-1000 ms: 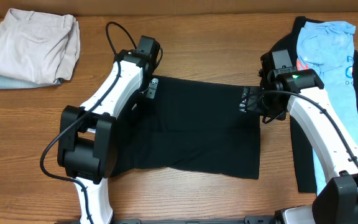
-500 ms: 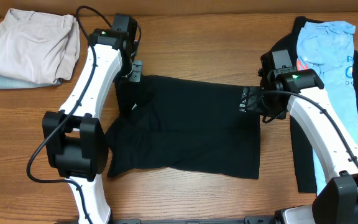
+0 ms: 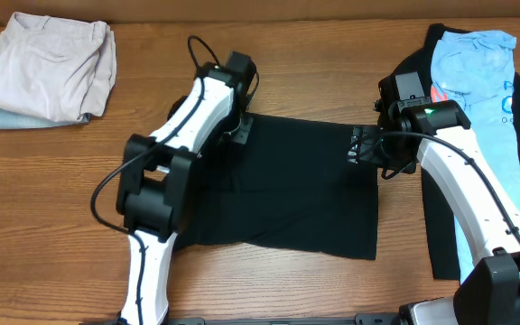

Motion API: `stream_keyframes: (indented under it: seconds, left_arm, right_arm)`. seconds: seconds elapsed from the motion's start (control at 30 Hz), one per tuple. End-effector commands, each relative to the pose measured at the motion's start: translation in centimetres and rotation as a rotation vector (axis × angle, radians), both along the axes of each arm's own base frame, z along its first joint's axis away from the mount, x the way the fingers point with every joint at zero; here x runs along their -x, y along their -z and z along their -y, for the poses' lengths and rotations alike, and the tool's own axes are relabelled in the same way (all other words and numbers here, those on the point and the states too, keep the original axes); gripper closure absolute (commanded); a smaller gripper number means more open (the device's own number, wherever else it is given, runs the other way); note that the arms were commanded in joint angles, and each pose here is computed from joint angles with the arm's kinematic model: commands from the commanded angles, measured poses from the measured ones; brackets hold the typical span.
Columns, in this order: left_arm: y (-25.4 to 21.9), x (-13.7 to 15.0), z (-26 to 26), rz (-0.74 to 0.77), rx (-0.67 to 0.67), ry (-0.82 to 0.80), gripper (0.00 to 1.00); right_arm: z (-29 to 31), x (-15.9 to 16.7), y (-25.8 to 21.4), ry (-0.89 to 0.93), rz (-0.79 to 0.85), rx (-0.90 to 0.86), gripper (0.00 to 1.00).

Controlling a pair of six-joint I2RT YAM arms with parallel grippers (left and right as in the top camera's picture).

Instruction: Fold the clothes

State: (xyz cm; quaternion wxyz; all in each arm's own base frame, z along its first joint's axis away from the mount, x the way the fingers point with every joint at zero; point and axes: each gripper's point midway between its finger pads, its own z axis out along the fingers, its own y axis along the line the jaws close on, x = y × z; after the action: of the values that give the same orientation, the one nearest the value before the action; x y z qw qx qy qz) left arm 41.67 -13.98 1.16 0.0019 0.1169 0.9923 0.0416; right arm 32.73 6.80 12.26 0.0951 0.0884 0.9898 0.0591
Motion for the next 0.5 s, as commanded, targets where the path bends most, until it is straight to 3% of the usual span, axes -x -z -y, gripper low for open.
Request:
stream_keyframes:
  seconds: [0.0,0.13,0.27,0.47]
  left_arm:
    - [-0.3,-0.8,-2.0,0.047,-0.095,-0.107,0.74]
    - [-0.5,-1.0,-2.6,0.064,-0.129,-0.110,0.75]
    - [-0.8,-1.2,-3.2,0.074,-0.161,-0.110,0.96]
    - [-3.4,-2.1,-5.4,0.135,-0.289,-0.167,0.96]
  right_arm:
    - [0.2,-0.5,-0.7,-0.001,0.027,0.007,0.17]
    - [0.2,-0.6,-0.7,-0.001,0.029,0.006,0.17]
    - [0.2,-0.7,-0.7,-0.001,0.034,0.006,0.16]
    - [0.2,-0.7,-0.7,-0.001,0.033,0.005,0.16]
